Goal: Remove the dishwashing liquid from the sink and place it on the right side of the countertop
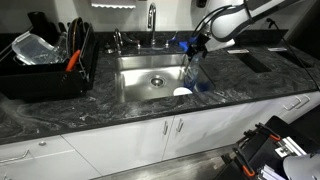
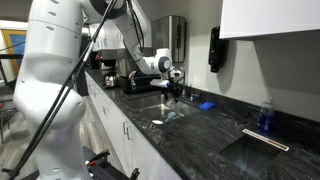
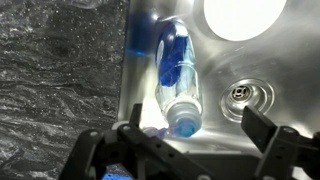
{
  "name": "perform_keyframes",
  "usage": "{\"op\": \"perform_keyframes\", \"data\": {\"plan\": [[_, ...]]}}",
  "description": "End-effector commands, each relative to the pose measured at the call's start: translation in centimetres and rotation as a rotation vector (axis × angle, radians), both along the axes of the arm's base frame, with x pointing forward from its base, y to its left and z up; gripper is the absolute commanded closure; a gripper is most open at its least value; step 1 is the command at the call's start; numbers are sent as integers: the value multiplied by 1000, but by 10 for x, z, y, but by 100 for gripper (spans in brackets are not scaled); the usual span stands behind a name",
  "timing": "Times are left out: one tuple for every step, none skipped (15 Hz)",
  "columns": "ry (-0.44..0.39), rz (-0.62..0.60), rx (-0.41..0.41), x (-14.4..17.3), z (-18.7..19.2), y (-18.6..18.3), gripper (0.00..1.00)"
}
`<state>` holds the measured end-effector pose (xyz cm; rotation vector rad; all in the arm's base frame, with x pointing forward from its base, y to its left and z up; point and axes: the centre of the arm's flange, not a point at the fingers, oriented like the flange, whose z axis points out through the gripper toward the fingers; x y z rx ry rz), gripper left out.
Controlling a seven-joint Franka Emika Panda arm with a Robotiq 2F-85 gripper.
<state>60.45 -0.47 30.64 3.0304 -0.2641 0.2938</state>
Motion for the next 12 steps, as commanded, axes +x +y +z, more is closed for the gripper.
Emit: {"op": "perform_keyframes", "data": {"plan": [[25,-55,4,17,-10,1,0],[29,-68,3,18,-12,1,0],[35,-80,2,20,-15,1,0],[44,-93,1,21,-18,1,0],[50,-102,1,21,-20,1,0],[59,-111,1,22,-23,2,0],[65,-119,0,23,-25,2,0],[67,-126,0,23,-27,3,0],[70,-129,0,25,-29,4,0],[68,-134,-2,26,-31,5,0],[68,-139,-3,27,-33,5,0],[66,-144,-4,29,-34,5,0]]}}
